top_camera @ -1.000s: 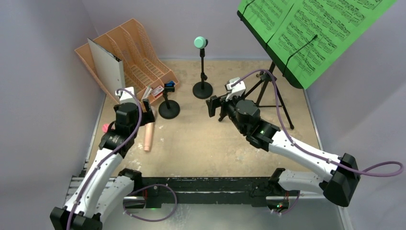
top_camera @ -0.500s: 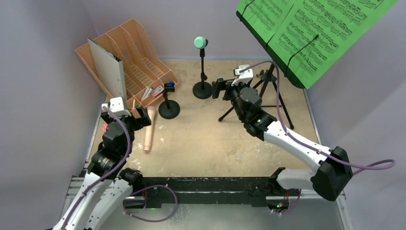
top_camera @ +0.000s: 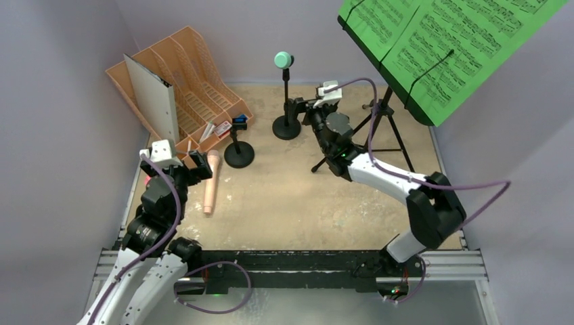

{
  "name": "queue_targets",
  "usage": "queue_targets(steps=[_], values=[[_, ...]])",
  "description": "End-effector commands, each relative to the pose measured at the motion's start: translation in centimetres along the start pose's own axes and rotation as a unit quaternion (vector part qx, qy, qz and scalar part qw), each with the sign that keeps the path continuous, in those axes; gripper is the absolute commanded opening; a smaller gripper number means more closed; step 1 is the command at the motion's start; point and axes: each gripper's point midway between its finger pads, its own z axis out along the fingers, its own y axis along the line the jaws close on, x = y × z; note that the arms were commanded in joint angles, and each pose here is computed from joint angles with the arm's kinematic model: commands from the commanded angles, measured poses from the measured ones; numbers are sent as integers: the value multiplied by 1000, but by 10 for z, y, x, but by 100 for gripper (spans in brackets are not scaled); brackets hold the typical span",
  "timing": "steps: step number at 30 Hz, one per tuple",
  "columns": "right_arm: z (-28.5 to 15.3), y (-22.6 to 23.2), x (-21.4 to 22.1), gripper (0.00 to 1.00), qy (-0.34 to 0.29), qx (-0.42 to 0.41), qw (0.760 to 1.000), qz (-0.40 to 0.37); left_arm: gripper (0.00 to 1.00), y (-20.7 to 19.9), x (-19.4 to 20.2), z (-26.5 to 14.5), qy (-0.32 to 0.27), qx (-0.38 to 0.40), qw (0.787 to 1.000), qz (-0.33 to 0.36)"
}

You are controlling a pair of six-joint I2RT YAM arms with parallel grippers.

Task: Pack up the instrument practice props
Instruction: Adjust the microphone stand with the microphone at the center of the board.

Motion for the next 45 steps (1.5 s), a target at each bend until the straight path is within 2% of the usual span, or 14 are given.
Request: queue_targets(steps=[1,12,22,32,37,40,45], values=[[20,14,-40,93,-81,-9,997,5,99,-2,-5,-1,-12,7,1000,-6],[73,18,-9,89,-88,28,996,-10,99,-2,-5,-3,-11,9,1000,-6],[110,19,24,71,-95,54,994,-16,99,-4,-6,-4,-14,19,1000,-7],[130,18,42,46,-109,62,991,-50,99,-5,-6,-5,-15,23,1000,-6],[125,14,41,14,-115,68,990,-49,99,-6,-6,-4,-14,25,1000,-5],[113,15,34,0,-115,55,991,-46,99,-7,-5,-4,-13,28,1000,-4],[80,20,29,0,-108,31,992,-54,99,-13,-3,-3,-10,41,999,-1]])
